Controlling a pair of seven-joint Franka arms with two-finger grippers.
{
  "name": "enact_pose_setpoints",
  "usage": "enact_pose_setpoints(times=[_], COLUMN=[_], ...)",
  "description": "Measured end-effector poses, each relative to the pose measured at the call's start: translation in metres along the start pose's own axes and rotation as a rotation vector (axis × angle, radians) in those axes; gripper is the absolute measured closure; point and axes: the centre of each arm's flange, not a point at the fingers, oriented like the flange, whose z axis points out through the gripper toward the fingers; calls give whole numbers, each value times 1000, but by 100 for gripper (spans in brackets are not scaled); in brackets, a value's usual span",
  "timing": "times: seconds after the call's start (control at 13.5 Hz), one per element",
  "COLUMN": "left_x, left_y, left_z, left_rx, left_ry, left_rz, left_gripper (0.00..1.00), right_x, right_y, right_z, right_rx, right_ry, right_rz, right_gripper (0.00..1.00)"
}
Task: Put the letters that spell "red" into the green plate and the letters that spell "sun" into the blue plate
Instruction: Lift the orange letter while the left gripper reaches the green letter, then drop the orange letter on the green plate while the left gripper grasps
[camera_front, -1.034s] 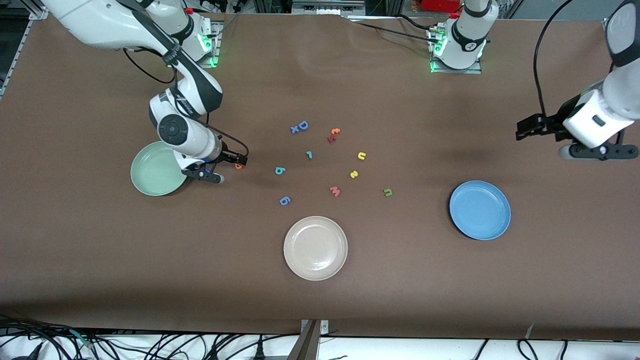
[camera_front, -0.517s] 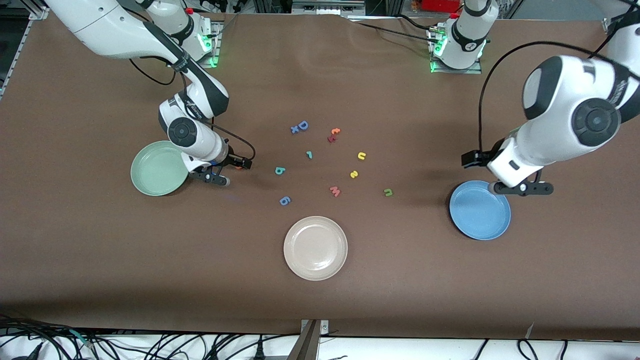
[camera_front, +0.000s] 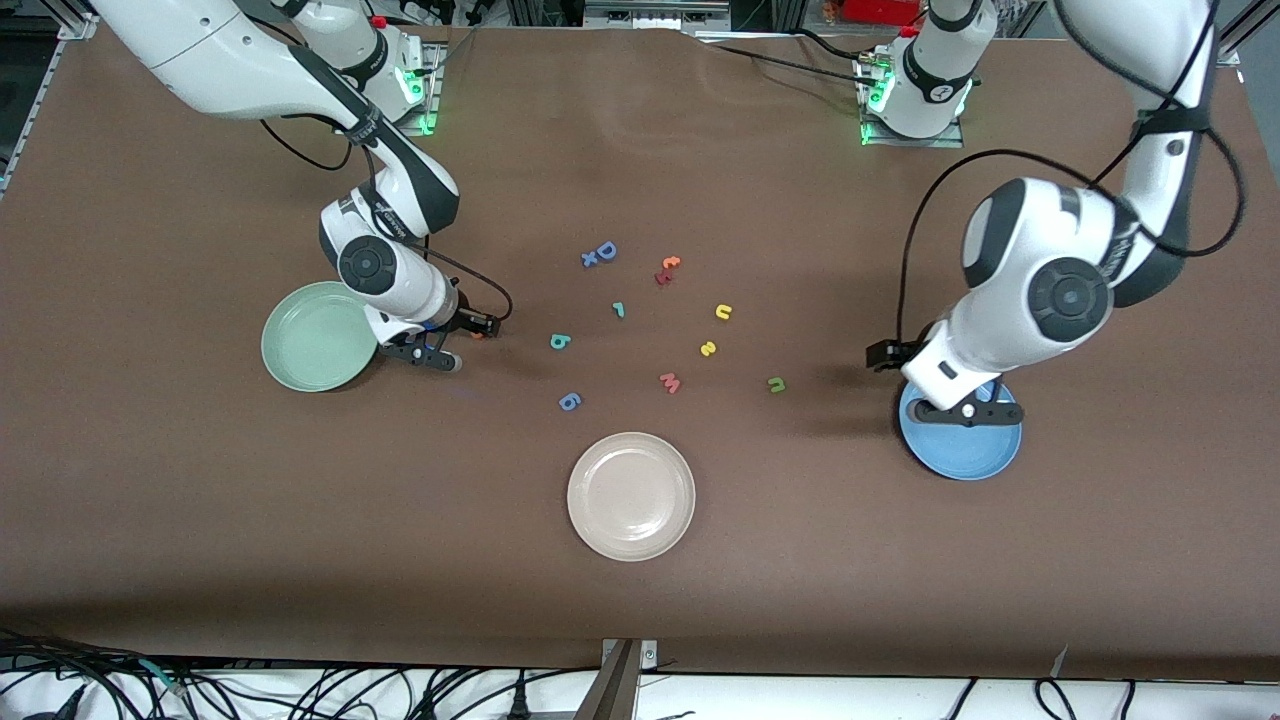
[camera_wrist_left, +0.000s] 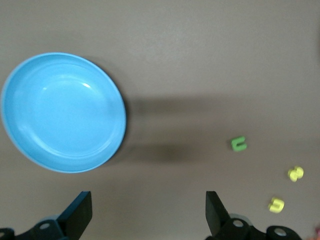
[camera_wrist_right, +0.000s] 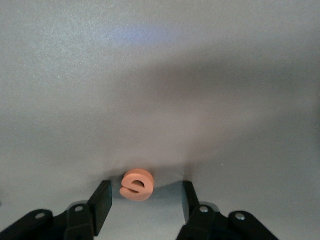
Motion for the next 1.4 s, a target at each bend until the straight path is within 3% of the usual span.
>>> enact_pose_setpoints(times=[0.15, 0.3, 0.44, 0.52, 0.96, 1.4], left_x=[2, 4, 8, 9, 12, 6], left_y=[28, 50, 60, 64, 87, 101], left_z=[28, 54, 74, 82, 132, 153], left_rx=[3, 3, -2, -4, -41, -31], left_ry=[6, 13, 27, 32, 36, 17], left_rz=[-55, -105, -128, -136, -192, -205], left_gripper=[0, 0, 0, 0, 0, 0], right_x=[0, 0, 0, 0, 5, 38], right_y=[-1, -2, -2, -3, 0, 45], right_z=[0, -1, -1, -3, -7, -80], right_rx=[4, 5, 4, 6, -7, -184], right_ry=[2, 5, 6, 8, 15, -20], right_rz=[2, 3, 3, 4, 12, -24], right_gripper=[35, 50, 57, 69, 71, 71])
